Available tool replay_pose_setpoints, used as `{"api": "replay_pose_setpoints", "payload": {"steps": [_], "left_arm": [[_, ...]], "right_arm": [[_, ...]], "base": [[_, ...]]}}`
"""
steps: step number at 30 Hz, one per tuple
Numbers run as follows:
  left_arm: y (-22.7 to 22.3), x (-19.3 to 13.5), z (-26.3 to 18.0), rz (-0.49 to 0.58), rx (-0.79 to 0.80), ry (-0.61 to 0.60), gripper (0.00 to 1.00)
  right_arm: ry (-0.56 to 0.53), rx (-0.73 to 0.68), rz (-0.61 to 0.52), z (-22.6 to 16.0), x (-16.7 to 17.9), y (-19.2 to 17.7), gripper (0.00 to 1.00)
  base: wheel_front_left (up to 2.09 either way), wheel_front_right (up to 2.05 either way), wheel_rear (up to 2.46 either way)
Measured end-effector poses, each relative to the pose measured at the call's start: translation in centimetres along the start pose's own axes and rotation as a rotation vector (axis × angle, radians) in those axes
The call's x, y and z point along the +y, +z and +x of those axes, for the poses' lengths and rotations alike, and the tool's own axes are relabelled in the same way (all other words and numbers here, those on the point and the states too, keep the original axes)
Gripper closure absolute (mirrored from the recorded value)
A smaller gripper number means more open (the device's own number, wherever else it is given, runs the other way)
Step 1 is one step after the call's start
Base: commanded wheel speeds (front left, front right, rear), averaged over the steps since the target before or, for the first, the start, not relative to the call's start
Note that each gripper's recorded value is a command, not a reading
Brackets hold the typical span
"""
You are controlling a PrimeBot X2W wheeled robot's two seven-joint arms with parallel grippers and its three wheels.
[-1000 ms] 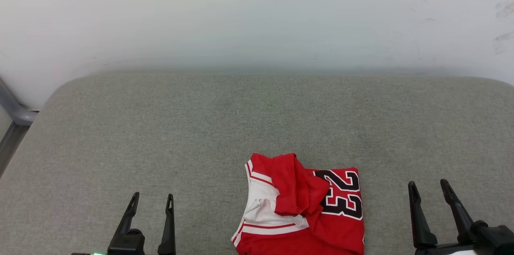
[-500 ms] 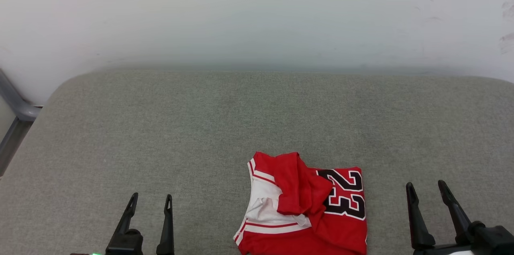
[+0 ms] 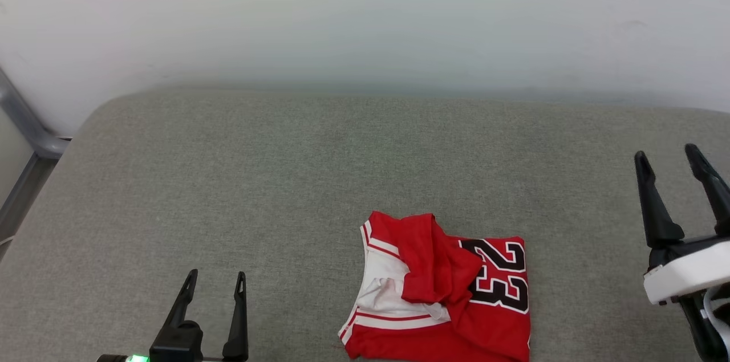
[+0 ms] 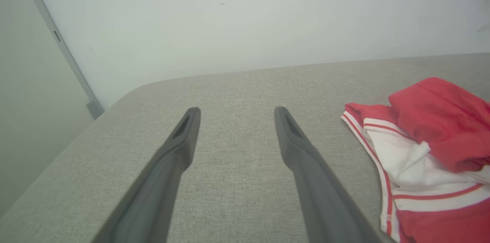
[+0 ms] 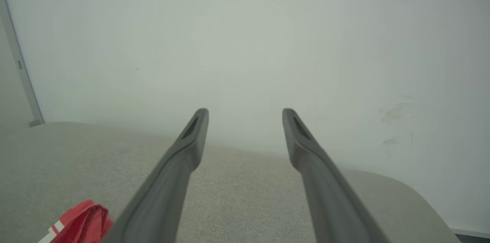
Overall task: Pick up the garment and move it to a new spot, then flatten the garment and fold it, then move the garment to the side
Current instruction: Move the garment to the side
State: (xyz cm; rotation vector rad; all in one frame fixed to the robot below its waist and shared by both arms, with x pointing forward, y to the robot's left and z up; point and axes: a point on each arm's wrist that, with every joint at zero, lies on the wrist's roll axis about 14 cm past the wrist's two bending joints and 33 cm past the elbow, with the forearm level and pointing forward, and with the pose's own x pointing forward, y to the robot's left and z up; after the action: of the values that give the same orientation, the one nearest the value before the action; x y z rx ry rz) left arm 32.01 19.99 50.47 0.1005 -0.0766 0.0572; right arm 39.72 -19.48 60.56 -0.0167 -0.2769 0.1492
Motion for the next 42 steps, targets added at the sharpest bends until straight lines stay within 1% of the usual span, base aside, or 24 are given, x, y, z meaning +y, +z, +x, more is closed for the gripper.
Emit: {"api": "replay_pose_setpoints", "payload": {"steps": [5, 9, 15, 19, 21, 23, 26, 30, 33, 37, 42], "left_arm": [[-0.1, 0.4, -0.1, -0.001, 0.003, 0.009, 0.00], [-0.3, 0.5, -0.1, -0.004, 0.012, 0.017, 0.00], [-0.5, 0.6, 0.4, -0.009, 0.020, 0.023, 0.00], [-0.5, 0.7, 0.9, -0.009, 0.020, 0.029, 0.00], [-0.7, 0.7, 1.1, -0.006, 0.025, 0.031, 0.00], [-0.8, 0.8, 1.3, -0.006, 0.029, 0.033, 0.00], [-1.0, 0.9, 1.5, -0.006, 0.037, 0.035, 0.00], [-1.3, 1.0, 2.0, -0.004, 0.045, 0.039, 0.00], [-1.5, 1.0, 2.3, -0.003, 0.051, 0.038, 0.00], [-1.8, 1.0, 2.6, -0.003, 0.059, 0.037, 0.00], [-2.0, 1.2, 2.7, -0.002, 0.066, 0.043, 0.00]], "right_arm": [[0.111, 0.184, 0.058, 2.2, 1.1, -1.1, 0.00], [0.190, 0.420, 0.145, 2.3, 2.5, -4.3, 0.00], [0.287, 0.822, 0.252, -0.6, 4.7, -10.4, 0.00], [0.331, 1.018, 0.308, -3.1, 6.0, -13.5, 0.00], [0.344, 1.086, 0.333, -4.2, 6.6, -14.7, 0.00], [0.359, 1.142, 0.358, -5.1, 7.4, -15.9, 0.00], [0.371, 1.190, 0.399, -5.7, 8.5, -17.2, 0.00], [0.377, 1.253, 0.423, -6.5, 9.6, -19.1, 0.00], [0.374, 1.275, 0.455, -6.4, 10.5, -20.3, 0.00], [0.373, 1.291, 0.471, -6.2, 11.3, -21.5, 0.00], [0.404, 1.303, 0.459, -6.1, 12.7, -22.4, 0.00]], "base": [[0.00, 0.00, 0.00], [0.00, 0.00, 0.00], [0.00, 0.00, 0.00], [0.00, 0.00, 0.00], [0.00, 0.00, 0.00], [0.00, 0.00, 0.00], [0.00, 0.00, 0.00], [0.00, 0.00, 0.00], [0.00, 0.00, 0.00], [0.00, 0.00, 0.00], [0.00, 0.00, 0.00]]}}
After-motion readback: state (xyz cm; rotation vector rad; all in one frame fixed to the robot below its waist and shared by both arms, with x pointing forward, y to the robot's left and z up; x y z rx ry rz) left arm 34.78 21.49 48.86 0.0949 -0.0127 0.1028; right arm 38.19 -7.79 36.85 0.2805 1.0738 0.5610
